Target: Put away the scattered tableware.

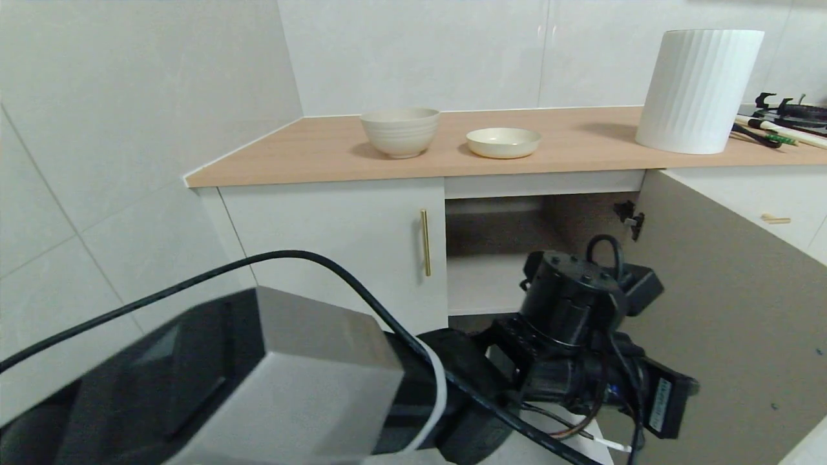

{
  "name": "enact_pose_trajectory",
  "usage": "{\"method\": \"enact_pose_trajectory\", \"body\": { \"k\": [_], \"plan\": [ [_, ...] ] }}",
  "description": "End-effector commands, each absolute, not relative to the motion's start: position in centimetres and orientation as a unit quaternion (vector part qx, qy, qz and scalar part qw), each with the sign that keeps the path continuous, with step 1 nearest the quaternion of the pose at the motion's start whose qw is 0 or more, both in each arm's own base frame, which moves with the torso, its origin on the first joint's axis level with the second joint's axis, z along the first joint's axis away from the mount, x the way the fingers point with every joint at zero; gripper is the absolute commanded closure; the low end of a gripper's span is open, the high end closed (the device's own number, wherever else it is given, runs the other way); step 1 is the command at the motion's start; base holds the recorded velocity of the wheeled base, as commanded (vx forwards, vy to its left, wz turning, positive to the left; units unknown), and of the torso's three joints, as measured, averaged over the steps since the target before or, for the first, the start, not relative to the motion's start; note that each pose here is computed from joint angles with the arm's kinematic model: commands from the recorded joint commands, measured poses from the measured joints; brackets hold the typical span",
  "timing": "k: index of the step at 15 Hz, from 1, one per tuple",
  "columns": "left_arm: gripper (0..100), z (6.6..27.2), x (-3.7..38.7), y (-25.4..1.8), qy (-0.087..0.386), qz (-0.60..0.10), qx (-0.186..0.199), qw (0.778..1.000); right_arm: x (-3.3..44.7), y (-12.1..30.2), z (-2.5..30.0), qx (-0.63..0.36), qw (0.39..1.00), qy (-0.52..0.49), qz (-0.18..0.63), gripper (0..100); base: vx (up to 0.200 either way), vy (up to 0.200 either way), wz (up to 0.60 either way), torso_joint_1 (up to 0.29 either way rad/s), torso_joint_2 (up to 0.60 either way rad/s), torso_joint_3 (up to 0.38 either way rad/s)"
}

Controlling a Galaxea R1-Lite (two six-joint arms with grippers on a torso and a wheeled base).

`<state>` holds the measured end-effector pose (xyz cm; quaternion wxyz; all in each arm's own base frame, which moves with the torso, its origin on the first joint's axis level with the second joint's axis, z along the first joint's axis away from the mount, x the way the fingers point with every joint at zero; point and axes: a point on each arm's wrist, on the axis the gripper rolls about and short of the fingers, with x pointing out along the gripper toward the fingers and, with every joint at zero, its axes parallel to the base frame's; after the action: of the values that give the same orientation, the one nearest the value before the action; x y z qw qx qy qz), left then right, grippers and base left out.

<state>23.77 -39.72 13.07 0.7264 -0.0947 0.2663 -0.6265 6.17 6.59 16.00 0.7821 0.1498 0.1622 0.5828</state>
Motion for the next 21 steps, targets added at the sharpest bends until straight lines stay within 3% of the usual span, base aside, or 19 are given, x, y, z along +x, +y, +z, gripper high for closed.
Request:
{"method": "enact_pose_trajectory", "body": {
  "k": [1,2,3,6,8,10,13,15,16,21],
  "plan": [
    [100,16.0,25.2,-31.6,0.247,-0.572,-0.113,0.774,8.4,7.5,15.9,0.155,0.798,0.196,0.549,0,0.000,0.000,0.00,0.000,0.00,0.000],
    [100,16.8,26.3,-26.3,0.211,-0.517,-0.129,0.819,11.7,8.6,16.4,0.156,0.828,0.209,0.497,0,0.000,0.000,0.00,0.000,0.00,0.000],
    [100,17.3,26.8,-23.5,0.196,-0.482,-0.136,0.843,13.7,9.5,16.6,0.147,0.848,0.211,0.464,0,0.000,0.000,0.00,0.000,0.00,0.000],
    [100,19.7,26.6,-15.4,0.164,-0.397,-0.156,0.890,19.9,12.6,15.8,0.089,0.914,0.203,0.341,0,0.000,0.000,0.00,0.000,0.00,0.000],
    [100,21.0,24.7,-11.1,0.163,-0.346,-0.164,0.909,22.3,13.0,16.7,0.060,0.930,0.182,0.314,0,0.000,0.000,0.00,0.000,0.00,0.000],
    [100,22.0,23.2,-8.0,0.169,-0.291,-0.171,0.926,24.2,13.1,19.0,0.046,0.941,0.172,0.287,0,0.000,0.000,0.00,0.000,0.00,0.000],
    [100,22.8,21.5,-5.8,0.153,-0.254,-0.176,0.939,25.1,12.7,22.4,0.042,0.955,0.174,0.235,0,0.000,0.000,0.00,0.000,0.00,0.000],
    [100,23.4,21.0,-5.1,0.141,-0.245,-0.172,0.944,24.3,12.1,22.8,0.032,0.962,0.186,0.196,0,0.000,0.000,0.00,0.000,0.00,0.000],
    [0,23.5,20.9,-5.1,0.139,-0.245,-0.171,0.944,24.0,11.9,22.9,0.030,0.963,0.189,0.190,0,0.000,0.000,0.00,0.000,0.00,0.000],
    [0,23.9,21.9,-5.1,0.125,-0.240,-0.172,0.947,21.3,10.5,24.7,0.026,0.965,0.192,0.176,0,0.000,0.000,0.00,0.000,0.00,0.000]
  ]
}}
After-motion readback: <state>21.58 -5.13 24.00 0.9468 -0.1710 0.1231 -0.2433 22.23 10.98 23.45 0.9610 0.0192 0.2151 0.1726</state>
